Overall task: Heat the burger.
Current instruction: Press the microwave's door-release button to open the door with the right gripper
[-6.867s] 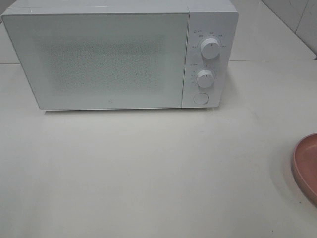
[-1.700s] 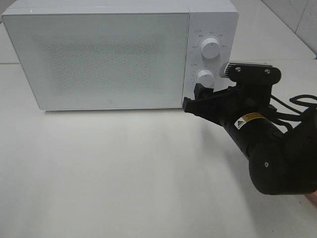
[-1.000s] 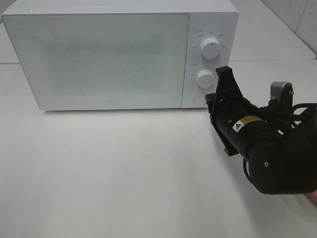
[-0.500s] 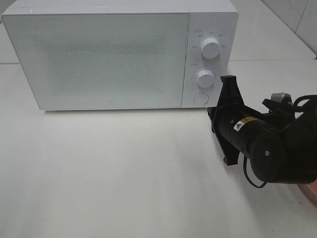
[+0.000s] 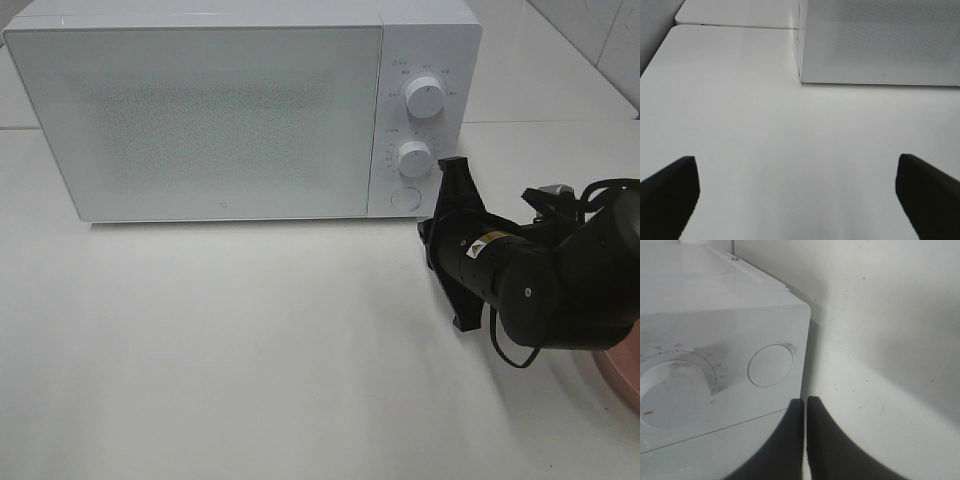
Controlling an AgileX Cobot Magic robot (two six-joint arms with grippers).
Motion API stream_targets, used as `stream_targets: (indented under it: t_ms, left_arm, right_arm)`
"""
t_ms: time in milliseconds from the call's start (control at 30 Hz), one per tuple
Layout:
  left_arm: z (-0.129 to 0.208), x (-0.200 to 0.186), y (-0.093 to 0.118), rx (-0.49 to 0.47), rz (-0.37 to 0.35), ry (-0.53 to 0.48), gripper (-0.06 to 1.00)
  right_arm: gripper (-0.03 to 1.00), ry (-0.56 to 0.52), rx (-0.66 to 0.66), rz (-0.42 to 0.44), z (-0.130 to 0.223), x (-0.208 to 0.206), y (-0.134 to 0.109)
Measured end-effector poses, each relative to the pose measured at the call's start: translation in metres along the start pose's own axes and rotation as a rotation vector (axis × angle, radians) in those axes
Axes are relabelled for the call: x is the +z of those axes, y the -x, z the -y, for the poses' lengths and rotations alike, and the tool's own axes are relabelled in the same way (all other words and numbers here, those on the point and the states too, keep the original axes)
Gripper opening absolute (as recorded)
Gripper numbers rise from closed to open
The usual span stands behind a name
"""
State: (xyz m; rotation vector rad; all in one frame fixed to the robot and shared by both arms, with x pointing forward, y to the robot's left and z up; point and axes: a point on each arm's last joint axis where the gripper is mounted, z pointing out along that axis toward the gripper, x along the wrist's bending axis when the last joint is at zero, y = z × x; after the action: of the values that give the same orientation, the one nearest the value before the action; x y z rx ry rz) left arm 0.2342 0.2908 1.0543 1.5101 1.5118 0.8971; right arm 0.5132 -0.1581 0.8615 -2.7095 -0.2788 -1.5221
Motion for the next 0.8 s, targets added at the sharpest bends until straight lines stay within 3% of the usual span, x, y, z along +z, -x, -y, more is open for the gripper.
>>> stream_targets:
  t_ms: [800]
  left_arm:
    - [0.0, 0.0, 0.0, 0.0, 0.0, 0.0, 0.99]
  right_arm:
    - [0.01, 0.035, 0.027, 0.012, -0.007, 0.036, -0.004]
